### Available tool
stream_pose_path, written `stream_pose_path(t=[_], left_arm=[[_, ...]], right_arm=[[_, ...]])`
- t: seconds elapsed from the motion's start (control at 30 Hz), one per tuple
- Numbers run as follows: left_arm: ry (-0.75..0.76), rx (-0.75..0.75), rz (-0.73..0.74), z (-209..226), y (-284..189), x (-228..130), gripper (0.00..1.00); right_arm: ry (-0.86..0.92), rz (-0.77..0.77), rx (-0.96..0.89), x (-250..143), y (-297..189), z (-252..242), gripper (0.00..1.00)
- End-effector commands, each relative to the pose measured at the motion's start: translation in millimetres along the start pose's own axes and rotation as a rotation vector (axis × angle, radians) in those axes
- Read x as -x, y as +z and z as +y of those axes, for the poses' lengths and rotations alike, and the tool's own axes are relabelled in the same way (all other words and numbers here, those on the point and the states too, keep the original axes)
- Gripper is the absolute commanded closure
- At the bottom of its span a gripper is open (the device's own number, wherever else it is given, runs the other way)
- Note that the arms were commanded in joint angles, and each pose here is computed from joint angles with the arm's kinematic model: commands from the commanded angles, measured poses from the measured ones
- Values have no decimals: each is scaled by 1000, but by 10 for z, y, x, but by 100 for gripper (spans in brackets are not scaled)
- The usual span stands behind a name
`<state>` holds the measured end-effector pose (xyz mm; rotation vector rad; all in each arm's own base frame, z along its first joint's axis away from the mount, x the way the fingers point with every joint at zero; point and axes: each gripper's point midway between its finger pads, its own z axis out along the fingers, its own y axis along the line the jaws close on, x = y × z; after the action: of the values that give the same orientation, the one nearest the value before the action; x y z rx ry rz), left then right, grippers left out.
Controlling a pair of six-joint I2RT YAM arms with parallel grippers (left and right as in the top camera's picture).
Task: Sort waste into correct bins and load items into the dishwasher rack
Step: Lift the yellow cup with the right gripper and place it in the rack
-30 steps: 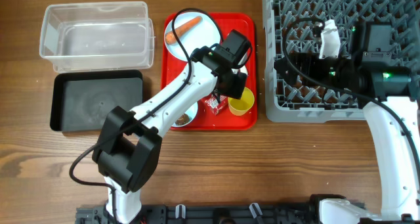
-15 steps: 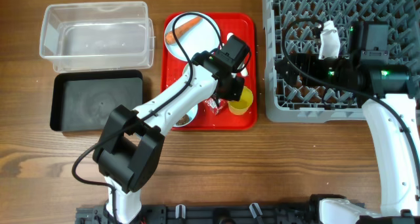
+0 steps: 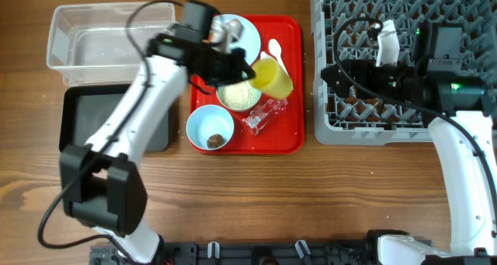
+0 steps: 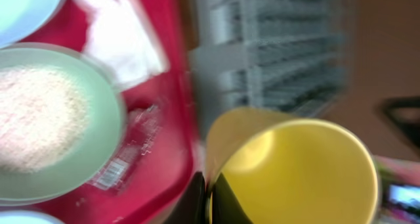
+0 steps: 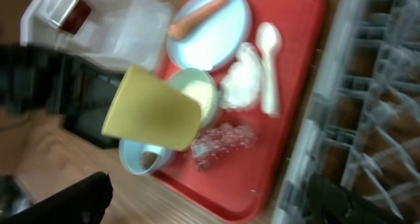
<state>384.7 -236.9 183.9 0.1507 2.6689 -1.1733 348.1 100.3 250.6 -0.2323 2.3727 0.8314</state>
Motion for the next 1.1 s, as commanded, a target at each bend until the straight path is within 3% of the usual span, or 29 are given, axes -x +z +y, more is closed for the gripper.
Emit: stream_pose_path(t=[0.0,0.13,0.23,0.43,0.63,0.8,1.07], left_arm=[[61,-487,53,-653,-486,40,96],[240,-761,88,-1044,-806,-15,96],[327,-819,94,-1161,-859,-47,96],[373,-827,90,-1223,-836,-61,96],[404,-829,75,-1232,-849,-38,96],[422,-829,67,-1240,-852,-27,96],[438,-830,60,-1271,-872,9,96]], right_arm=[[-113,-74,292,218,-84,523,2],[-220,-135,462,357,-163,831,2],[-269,-131,498,341,-113,993,2],[-346,-102,570,237,-8,1336,11],[-314,-73,566,179,77,1270,10],[-302,-63,566,168,129,1234,19],[-298,-59,566,162,130,1233,4]])
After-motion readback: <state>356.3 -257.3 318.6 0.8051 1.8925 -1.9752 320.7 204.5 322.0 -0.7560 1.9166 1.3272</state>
